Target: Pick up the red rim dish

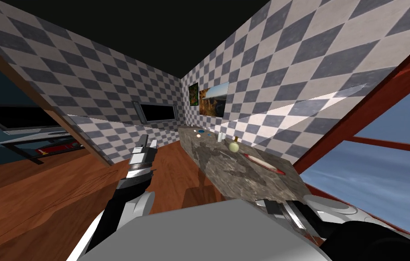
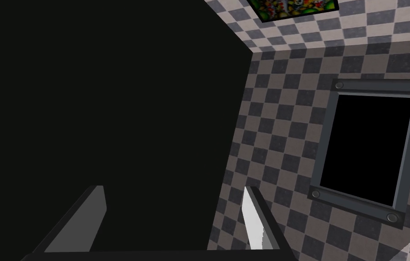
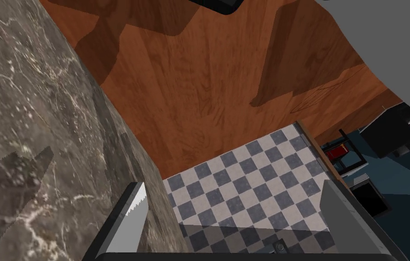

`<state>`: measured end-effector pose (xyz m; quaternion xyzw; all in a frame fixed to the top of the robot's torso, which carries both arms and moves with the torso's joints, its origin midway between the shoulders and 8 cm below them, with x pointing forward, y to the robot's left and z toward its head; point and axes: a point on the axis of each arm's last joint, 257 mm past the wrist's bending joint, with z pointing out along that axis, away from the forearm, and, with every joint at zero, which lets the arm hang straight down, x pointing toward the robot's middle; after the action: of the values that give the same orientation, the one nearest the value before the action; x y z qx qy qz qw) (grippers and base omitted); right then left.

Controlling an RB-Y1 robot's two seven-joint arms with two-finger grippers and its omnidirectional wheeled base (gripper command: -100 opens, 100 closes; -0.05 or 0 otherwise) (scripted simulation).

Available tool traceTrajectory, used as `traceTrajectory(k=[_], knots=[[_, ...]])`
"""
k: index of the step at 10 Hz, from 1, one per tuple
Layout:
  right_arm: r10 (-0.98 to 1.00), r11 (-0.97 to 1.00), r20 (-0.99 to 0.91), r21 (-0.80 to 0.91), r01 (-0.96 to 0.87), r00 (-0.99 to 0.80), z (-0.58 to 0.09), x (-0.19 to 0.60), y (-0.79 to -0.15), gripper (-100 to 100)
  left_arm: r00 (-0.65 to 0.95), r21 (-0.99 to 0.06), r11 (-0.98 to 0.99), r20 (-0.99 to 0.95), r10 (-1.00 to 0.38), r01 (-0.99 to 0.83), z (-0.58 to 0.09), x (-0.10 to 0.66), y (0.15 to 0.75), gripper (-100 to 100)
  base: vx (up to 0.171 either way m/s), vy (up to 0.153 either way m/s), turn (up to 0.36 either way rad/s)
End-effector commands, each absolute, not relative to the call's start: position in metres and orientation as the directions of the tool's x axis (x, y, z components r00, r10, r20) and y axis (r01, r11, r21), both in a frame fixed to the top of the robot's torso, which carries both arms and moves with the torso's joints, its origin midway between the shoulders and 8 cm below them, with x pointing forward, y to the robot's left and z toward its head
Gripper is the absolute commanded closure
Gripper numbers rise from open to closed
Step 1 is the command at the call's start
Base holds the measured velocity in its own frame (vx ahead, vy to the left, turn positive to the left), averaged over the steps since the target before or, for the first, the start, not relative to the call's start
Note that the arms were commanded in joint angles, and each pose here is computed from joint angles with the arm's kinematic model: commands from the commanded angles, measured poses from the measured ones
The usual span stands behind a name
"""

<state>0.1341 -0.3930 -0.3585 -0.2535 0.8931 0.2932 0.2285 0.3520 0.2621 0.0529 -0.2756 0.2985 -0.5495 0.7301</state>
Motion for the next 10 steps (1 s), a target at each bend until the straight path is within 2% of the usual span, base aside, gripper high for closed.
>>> traceTrajectory(k=[1, 7, 8, 10], knots=[[-0.363, 0.732, -0.493, 0.373, -0.569, -0.791, -0.361, 0.119, -0.43, -100, 0.218, -0.73, 0.244, -0.133, -0.967, 0.638, 0.053, 0.352, 0.262, 0, 0.095, 0.041, 0.144], [-0.48, 0.802, -0.3, 0.23, -0.551, -0.825, -0.341, 0.102, -0.539, -100, 0.218, -0.73, 0.244, -0.133, -0.967, 0.638, 0.053, 0.352, 0.262, 0, 0.088, 0.029, 0.09], [-0.482, 0.804, -0.296, 0.225, -0.551, -0.825, -0.34, 0.103, -0.541, -100, 0.218, -0.73, 0.244, -0.133, -0.967, 0.638, 0.053, 0.352, 0.262, 0, 0.095, 0.011, 0.088], [-0.507, 0.834, -0.192, 0.136, -0.534, -0.84, -0.321, 0.096, -0.597, -100, 0.218, -0.73, 0.244, -0.133, -0.967, 0.638, 0.053, 0.352, 0.262, 0, 0.13, 0.005, 0.136]])
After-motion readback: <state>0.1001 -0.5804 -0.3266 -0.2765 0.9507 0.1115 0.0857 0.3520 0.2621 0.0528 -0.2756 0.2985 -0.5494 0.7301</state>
